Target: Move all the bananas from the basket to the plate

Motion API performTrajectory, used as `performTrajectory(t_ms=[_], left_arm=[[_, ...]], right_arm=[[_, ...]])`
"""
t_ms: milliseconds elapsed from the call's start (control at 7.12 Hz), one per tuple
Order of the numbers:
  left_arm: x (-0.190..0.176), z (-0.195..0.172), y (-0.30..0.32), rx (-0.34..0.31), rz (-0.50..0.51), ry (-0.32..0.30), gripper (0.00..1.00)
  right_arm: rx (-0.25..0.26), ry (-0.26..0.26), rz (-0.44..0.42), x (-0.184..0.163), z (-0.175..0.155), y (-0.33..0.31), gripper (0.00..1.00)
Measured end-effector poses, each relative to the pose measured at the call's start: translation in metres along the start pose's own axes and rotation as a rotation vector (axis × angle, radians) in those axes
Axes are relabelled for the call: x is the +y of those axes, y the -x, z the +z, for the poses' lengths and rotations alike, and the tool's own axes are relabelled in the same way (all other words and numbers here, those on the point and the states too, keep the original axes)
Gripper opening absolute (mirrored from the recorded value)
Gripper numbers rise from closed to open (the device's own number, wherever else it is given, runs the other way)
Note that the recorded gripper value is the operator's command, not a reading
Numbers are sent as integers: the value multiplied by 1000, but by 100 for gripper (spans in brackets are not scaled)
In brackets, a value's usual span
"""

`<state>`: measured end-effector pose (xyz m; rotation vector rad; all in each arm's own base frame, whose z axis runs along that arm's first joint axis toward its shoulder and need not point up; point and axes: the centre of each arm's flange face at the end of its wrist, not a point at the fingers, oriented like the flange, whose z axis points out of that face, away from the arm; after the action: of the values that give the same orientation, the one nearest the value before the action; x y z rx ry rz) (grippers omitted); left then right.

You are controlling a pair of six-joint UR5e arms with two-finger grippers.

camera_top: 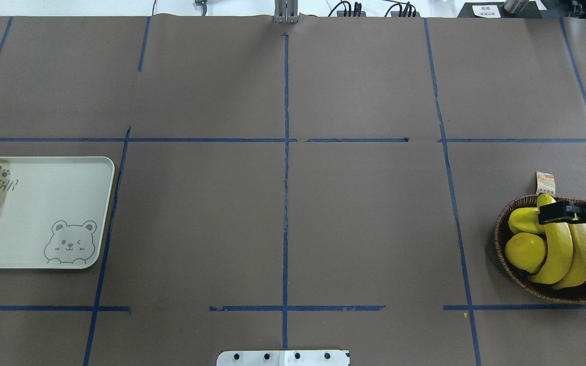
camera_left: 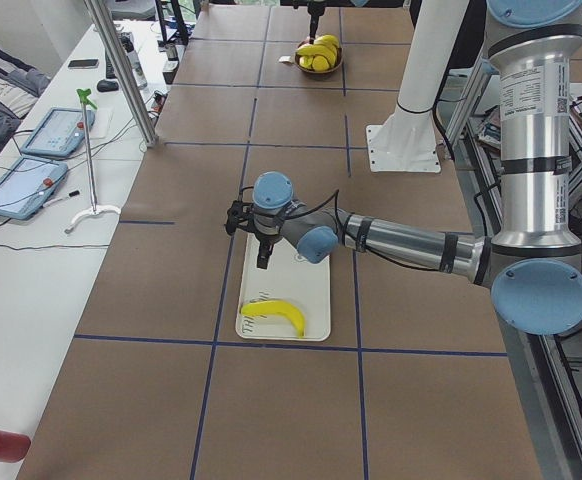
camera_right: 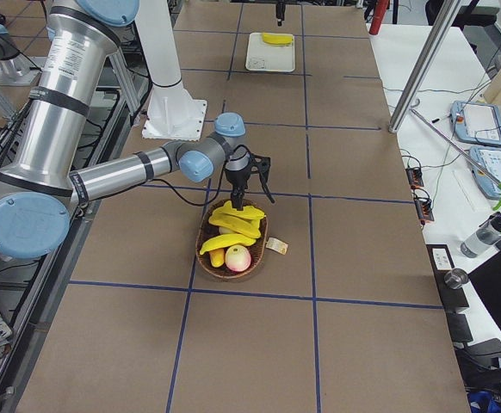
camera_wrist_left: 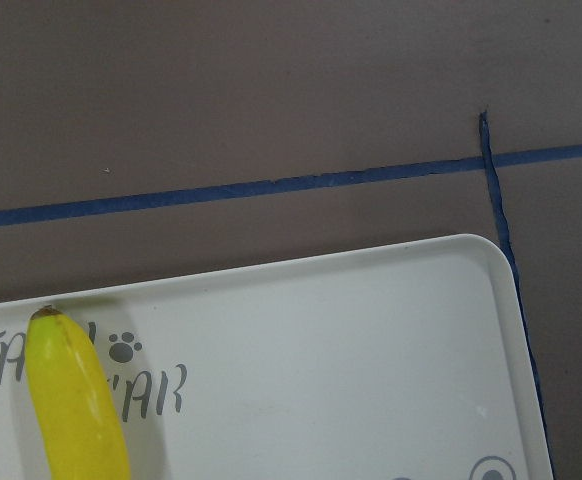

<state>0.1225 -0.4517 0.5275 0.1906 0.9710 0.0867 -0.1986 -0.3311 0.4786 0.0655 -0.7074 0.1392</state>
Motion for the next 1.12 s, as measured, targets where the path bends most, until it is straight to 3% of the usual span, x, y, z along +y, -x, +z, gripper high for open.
performTrajectory(t_ms=[281, 702, 1123], left_arm=[[0, 3, 1, -1, -1, 5, 100], [-2, 4, 0, 0, -1, 6, 100], [-2, 4, 0, 0, -1, 5, 100]], right_arm=[[30, -2, 21, 18, 17, 17, 86], [67, -22, 16, 26, 25, 21, 86], [71, -35, 9, 27, 19, 22, 86]])
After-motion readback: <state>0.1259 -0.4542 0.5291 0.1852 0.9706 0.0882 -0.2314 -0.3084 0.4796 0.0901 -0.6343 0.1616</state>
